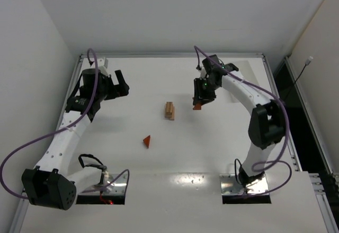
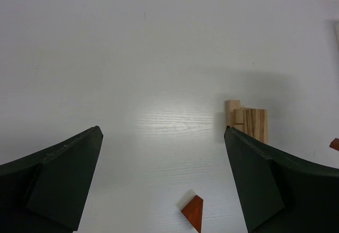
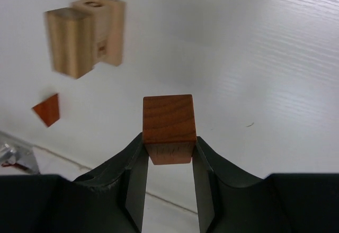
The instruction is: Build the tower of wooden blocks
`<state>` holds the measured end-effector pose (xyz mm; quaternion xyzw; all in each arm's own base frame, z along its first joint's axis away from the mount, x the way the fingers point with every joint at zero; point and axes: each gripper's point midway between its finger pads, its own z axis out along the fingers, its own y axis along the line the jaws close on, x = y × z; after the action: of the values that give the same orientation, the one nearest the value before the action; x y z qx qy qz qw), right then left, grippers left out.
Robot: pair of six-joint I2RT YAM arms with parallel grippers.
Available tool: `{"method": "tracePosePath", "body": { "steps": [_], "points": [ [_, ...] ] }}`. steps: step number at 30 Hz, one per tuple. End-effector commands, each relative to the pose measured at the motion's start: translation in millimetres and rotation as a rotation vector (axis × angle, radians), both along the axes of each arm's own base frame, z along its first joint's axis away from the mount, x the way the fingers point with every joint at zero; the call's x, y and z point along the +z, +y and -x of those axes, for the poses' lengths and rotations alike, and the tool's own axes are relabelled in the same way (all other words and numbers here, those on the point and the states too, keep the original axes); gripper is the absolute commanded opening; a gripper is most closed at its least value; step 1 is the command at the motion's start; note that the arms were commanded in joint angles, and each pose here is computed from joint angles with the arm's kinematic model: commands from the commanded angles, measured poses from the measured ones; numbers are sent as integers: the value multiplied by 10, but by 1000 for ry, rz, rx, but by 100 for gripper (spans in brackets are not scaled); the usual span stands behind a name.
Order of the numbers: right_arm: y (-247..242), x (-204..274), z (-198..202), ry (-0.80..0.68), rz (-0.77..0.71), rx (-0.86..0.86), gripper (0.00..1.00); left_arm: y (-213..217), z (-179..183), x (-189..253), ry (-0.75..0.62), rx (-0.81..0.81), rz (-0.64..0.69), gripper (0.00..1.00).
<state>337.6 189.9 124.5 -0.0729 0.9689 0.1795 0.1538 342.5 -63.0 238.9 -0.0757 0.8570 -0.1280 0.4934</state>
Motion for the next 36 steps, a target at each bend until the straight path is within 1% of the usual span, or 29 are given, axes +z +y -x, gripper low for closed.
{"method": "tracePosePath", "body": {
  "steps": [1,3,4,6,7,8,11,14,17,21,24,26,28,30,32,35,36],
  "points": [
    [-213,-256,-167,39,77,-14,0,57,-24,83,-46,44,-10,100],
    [-249,-289,-318,20,95,4,0,94,-31,82,-47,63,-20,100],
    [-305,-407,-367,36,120,4,0,94,-31,82,-47,64,-20,100],
    [-400,-498,-433,40,165,41,0,115,-34,82,-48,74,-26,100],
    [-490,-598,-430,68,186,35,0,116,-34,82,-48,74,-26,100],
    [-556,-572,-465,61,198,31,0,114,-46,52,-39,74,-27,100],
    [-601,-626,-449,74,224,36,0,129,-55,32,-41,82,-31,100],
    [-724,-875,-260,169,224,23,0,129,-58,-58,-19,82,-36,100],
    [-713,-955,-236,191,220,38,0,125,-83,-45,-19,82,-36,100],
    [-789,-1068,-259,210,224,30,1,124,-89,-64,-20,82,-35,100],
    [-771,-1120,-342,198,221,29,1,121,-89,-64,-19,86,-27,100],
    [-811,-1160,-342,207,224,29,7,153,-94,-64,-19,96,-27,100],
    [-808,-1201,-357,207,224,29,10,153,-94,-64,-19,96,-27,100],
    [-807,-1203,-381,195,224,39,34,155,-81,-112,-9,95,-29,100],
    [-799,-1165,-418,174,220,37,49,155,-81,-112,-8,95,-29,100],
    [-804,-1065,-527,113,224,36,57,157,-62,-146,-8,95,-29,100],
    [-799,-971,-548,89,219,34,57,159,-49,-106,-20,96,-27,100]
  ]
}}
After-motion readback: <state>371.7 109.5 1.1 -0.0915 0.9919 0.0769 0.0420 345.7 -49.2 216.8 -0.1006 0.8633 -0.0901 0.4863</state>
